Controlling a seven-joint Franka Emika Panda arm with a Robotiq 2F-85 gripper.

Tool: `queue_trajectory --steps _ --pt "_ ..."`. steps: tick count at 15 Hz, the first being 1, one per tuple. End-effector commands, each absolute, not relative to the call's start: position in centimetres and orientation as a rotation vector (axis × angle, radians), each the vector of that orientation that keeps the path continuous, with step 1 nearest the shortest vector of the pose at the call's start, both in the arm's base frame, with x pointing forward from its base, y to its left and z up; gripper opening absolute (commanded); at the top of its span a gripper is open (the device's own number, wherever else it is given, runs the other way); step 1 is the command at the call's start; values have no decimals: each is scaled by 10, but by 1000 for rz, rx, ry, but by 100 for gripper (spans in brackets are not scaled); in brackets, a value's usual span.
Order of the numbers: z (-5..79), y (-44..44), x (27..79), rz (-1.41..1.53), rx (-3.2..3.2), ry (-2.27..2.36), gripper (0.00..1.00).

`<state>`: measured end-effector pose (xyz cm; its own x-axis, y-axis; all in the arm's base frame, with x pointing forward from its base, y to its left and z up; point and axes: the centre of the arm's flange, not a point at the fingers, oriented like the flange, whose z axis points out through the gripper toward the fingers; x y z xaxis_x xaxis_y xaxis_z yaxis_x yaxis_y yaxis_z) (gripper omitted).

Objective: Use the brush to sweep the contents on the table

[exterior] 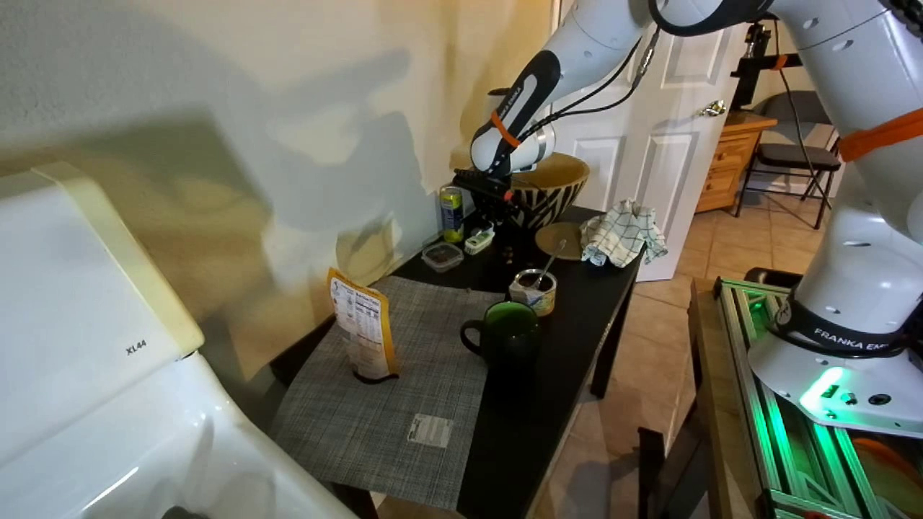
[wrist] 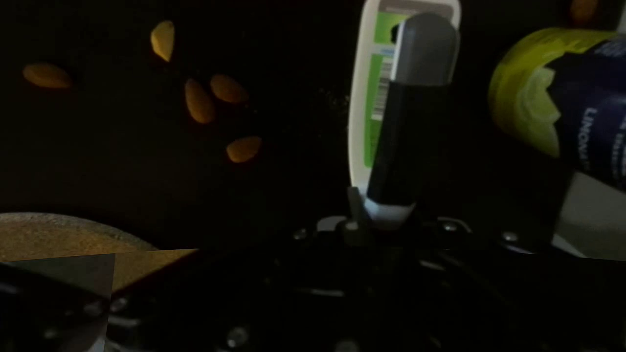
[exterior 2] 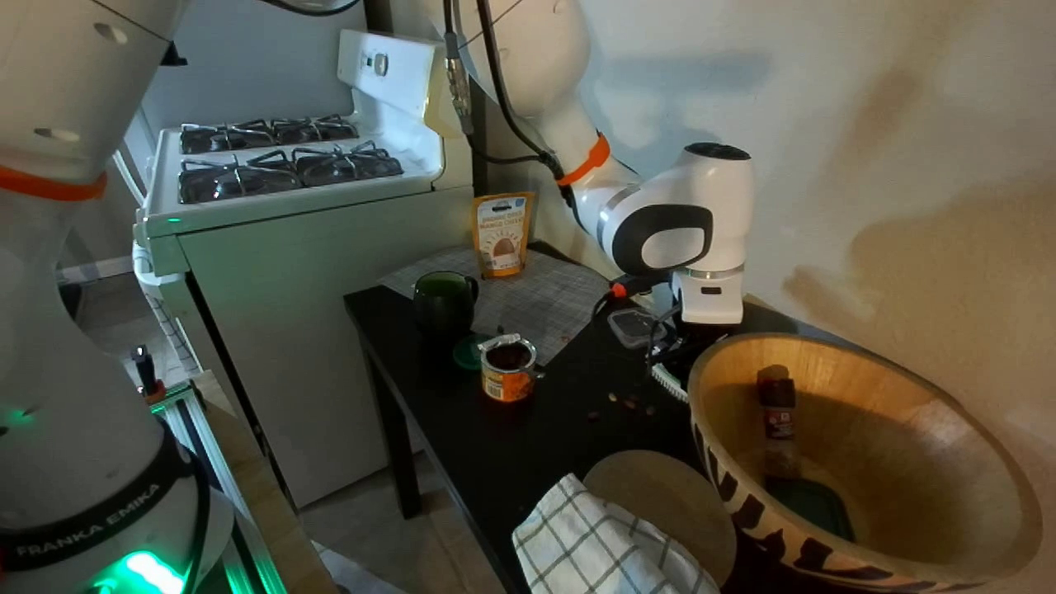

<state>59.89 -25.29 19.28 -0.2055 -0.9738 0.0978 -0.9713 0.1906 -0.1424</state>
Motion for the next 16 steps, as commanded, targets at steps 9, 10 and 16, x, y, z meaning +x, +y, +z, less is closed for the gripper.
queue_trajectory --steps 9,10,16 --pt "155 -227 561 96 -1984 2615 6" --pt "153 -225 557 131 -1986 2621 6" --pt "133 -223 537 300 -2034 2675 6"
